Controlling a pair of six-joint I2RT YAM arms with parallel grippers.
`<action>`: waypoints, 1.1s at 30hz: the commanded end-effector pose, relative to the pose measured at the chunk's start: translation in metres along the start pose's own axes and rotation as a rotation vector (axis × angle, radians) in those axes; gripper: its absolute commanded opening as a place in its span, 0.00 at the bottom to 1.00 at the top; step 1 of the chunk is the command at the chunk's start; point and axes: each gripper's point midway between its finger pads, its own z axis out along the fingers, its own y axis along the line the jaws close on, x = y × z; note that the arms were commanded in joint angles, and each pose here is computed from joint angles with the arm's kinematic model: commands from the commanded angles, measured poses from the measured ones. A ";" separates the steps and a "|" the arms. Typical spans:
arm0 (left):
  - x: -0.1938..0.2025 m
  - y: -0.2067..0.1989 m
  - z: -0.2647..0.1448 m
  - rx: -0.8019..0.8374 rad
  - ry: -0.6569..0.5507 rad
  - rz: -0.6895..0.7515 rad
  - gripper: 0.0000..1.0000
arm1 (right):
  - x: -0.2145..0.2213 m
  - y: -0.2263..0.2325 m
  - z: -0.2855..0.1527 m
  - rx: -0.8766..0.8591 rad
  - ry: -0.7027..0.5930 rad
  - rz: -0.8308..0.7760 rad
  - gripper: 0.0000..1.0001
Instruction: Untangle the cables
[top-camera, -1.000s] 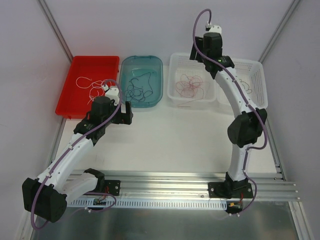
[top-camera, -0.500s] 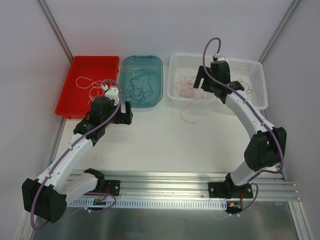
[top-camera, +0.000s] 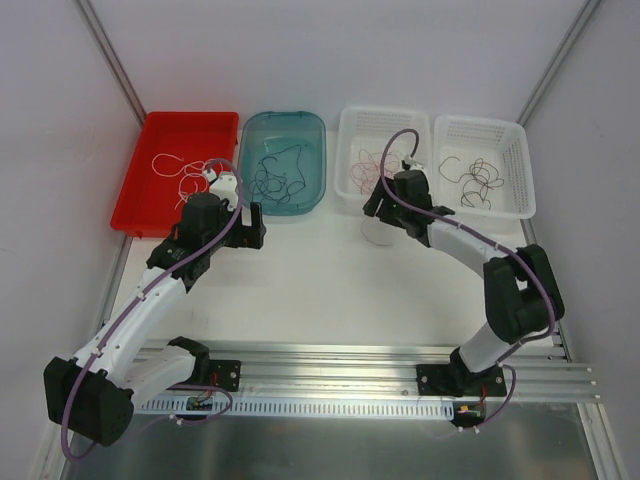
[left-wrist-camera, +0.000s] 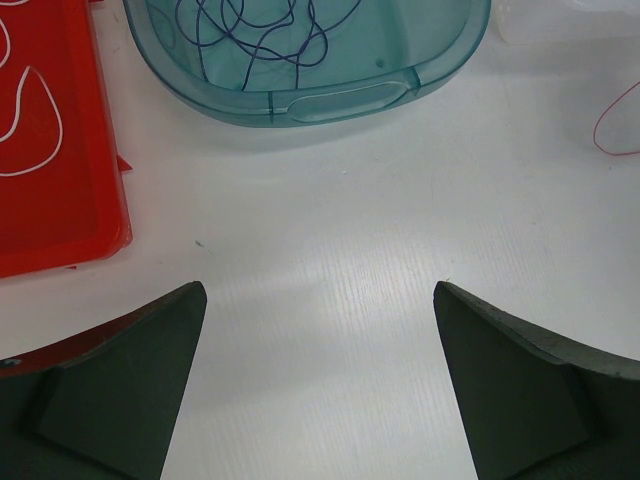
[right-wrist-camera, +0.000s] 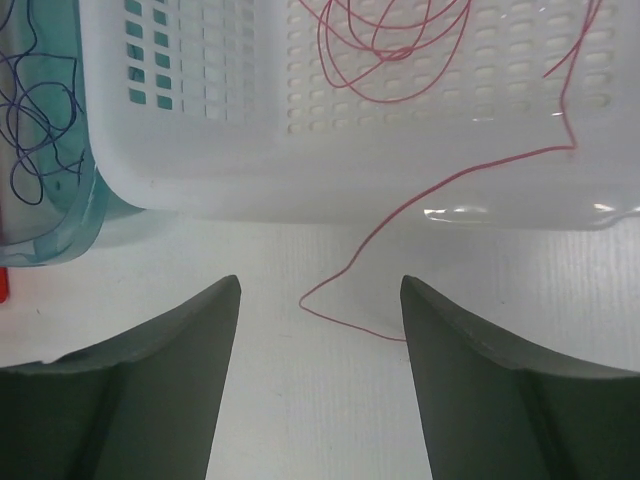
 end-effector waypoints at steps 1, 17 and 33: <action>-0.016 0.000 -0.006 0.011 -0.058 0.006 0.99 | -0.012 0.028 0.022 -0.108 -0.089 0.087 0.68; -0.019 -0.003 -0.008 0.023 -0.069 0.003 0.99 | 0.009 0.043 0.013 -0.141 -0.077 0.042 0.01; -0.018 -0.003 -0.008 0.026 -0.064 0.003 0.99 | -0.168 0.100 -0.033 -0.145 -0.292 -0.166 0.01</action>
